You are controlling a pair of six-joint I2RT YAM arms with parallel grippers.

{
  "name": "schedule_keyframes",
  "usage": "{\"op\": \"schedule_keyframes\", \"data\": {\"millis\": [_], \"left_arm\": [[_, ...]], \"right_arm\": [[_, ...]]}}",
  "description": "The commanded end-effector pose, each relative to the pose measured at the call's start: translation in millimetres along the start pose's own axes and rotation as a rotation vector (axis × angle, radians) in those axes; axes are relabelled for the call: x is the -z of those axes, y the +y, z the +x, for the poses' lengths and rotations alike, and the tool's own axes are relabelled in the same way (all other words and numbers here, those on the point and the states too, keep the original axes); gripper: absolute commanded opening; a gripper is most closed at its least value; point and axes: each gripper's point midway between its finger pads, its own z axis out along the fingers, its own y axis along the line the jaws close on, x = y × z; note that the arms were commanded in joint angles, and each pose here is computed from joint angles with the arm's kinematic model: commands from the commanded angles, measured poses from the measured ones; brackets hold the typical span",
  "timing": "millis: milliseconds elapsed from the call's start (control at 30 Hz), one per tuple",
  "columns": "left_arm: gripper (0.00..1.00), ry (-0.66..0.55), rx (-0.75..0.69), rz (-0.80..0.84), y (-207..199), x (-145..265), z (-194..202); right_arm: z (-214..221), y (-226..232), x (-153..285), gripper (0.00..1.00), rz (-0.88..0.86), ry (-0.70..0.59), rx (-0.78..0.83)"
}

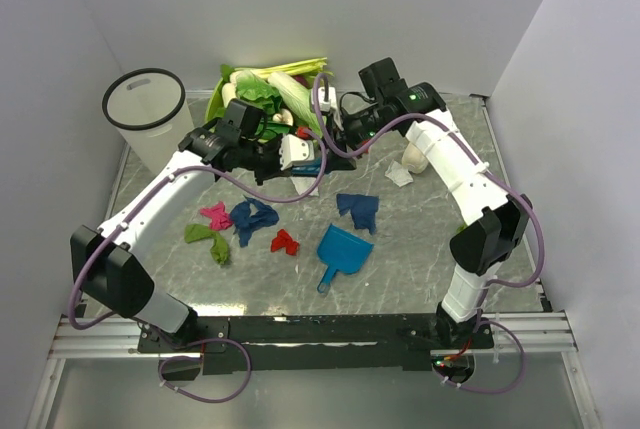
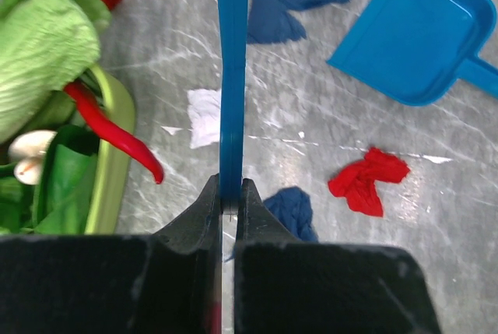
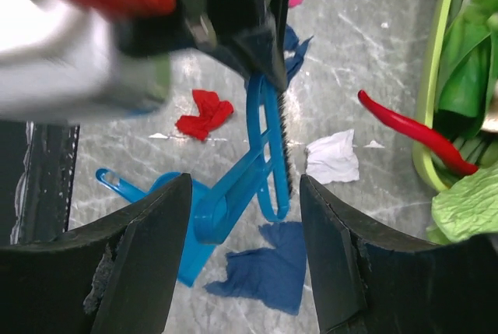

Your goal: Sweep away the paper scraps from the table

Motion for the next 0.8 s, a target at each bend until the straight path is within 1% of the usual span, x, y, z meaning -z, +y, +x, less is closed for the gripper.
{"op": "schedule_keyframes", "data": {"millis": [0,233,433,600,733,767], "left_arm": [[0.01,-0.086,-0.026,-0.046,7.0,11.4,-25.6],[0.01,-0.114,-0.02,-0.028,5.7,11.4,-32.8],[0.01,-0.111,-0.008,-0.022,4.3,10.8,-31.9],[0.01,-0.119,-0.001,-0.021,3.3,11.5,-32.9],[0.01,-0.118,0.006,-0.013,1.4,9.9,-31.9],[0.01,-0.121,0.008,-0.012,0.8,10.0,-32.4]], "right_arm": [[-18.4,11.9,16.8,0.66,0.023,-0.029,0.089],[-14.9,8.9,13.8,0.63,0.03,-0.022,0.081],[-18.9,5.7,14.7,0.54,0.059,-0.02,0.092],[-16.0,3.6,13.7,0.44,0.072,-0.008,0.092],[-20.3,3.5,14.8,0.39,0.08,-0.02,0.091],[-21.5,3.5,15.5,0.35,0.082,-0.022,0.092]]}}
